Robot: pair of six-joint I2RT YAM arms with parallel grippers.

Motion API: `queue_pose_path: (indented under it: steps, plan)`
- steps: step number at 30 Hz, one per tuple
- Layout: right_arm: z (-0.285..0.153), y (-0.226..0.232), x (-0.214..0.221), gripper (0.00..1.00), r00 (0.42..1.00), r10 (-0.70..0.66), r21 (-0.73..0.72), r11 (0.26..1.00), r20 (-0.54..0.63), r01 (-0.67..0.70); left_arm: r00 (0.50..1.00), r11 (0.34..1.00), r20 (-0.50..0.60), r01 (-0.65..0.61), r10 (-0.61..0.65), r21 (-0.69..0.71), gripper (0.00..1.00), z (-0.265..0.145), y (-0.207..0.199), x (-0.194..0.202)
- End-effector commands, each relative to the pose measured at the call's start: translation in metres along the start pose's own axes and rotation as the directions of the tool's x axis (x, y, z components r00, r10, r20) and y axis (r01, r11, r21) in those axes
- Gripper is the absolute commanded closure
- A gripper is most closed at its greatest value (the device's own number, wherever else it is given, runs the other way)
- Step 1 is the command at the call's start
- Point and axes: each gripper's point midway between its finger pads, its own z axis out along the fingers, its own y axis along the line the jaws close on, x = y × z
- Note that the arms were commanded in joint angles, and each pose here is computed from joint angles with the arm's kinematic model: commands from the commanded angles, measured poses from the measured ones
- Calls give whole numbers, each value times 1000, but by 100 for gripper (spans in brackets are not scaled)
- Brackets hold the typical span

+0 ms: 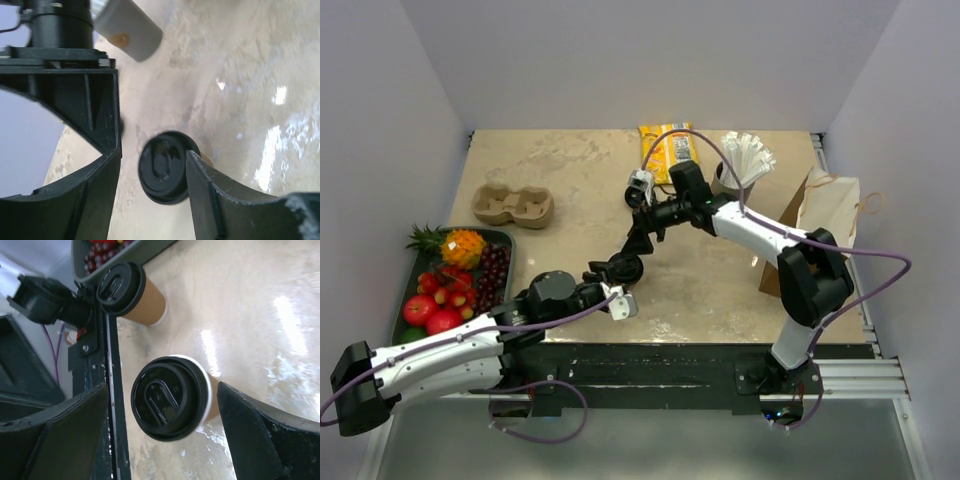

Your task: Pack the takeout coffee

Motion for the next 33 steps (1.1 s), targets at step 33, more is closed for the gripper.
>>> queue_pose_path:
  steps: [33]
  plan:
    - [-43,-36,62,46,888,459,140,880,-4,-454,-8,-18,-363,1000,-932,22,40,9,40,109]
